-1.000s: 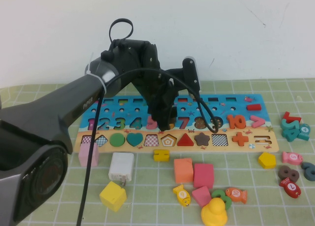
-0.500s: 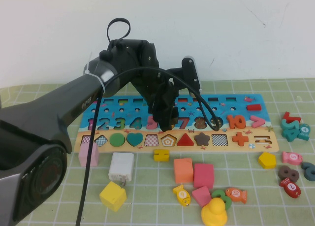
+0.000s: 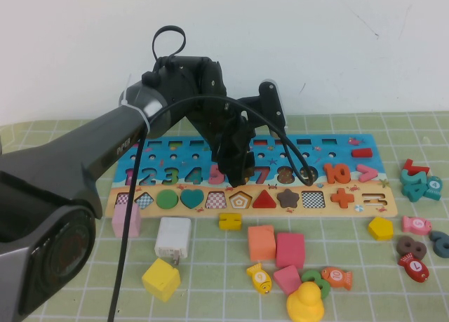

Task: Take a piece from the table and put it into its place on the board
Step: Place the "number 6" into the hole of the number 6

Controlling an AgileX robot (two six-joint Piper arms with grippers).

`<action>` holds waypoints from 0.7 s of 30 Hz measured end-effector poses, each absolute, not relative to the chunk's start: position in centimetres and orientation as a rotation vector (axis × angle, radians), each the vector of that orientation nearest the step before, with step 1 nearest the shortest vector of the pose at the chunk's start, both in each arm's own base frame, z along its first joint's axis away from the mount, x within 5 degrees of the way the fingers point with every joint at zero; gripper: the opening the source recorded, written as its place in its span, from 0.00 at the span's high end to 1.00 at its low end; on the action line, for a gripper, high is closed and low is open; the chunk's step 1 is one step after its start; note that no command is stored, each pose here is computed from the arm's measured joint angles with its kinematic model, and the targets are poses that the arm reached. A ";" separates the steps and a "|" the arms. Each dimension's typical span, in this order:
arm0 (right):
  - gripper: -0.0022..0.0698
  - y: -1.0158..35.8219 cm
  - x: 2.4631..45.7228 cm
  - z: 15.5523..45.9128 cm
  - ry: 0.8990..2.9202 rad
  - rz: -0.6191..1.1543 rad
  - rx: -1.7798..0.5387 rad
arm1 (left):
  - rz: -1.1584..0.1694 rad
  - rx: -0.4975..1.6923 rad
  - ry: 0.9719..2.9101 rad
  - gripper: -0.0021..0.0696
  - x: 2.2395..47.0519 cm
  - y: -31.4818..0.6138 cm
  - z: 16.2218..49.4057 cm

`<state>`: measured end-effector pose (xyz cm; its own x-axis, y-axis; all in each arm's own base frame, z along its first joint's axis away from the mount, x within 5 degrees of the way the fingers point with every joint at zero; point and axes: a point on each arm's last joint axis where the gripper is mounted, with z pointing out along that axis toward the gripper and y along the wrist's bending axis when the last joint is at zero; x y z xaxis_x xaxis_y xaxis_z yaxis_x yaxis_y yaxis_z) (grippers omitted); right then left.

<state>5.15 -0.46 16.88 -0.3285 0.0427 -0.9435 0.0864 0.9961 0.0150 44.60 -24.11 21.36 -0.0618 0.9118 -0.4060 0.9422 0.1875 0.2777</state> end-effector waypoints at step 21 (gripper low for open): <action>0.97 -0.5 5.1 16.9 1.906 -0.044 0.093 | -0.077 1.738 2.018 0.48 44.9 -24.1 19.9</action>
<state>5.15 -0.46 16.88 -0.3285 0.0427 -0.9435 0.0864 0.9961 0.0150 44.86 -24.10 19.86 -0.0846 0.9197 -0.3835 0.9461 0.1949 0.2586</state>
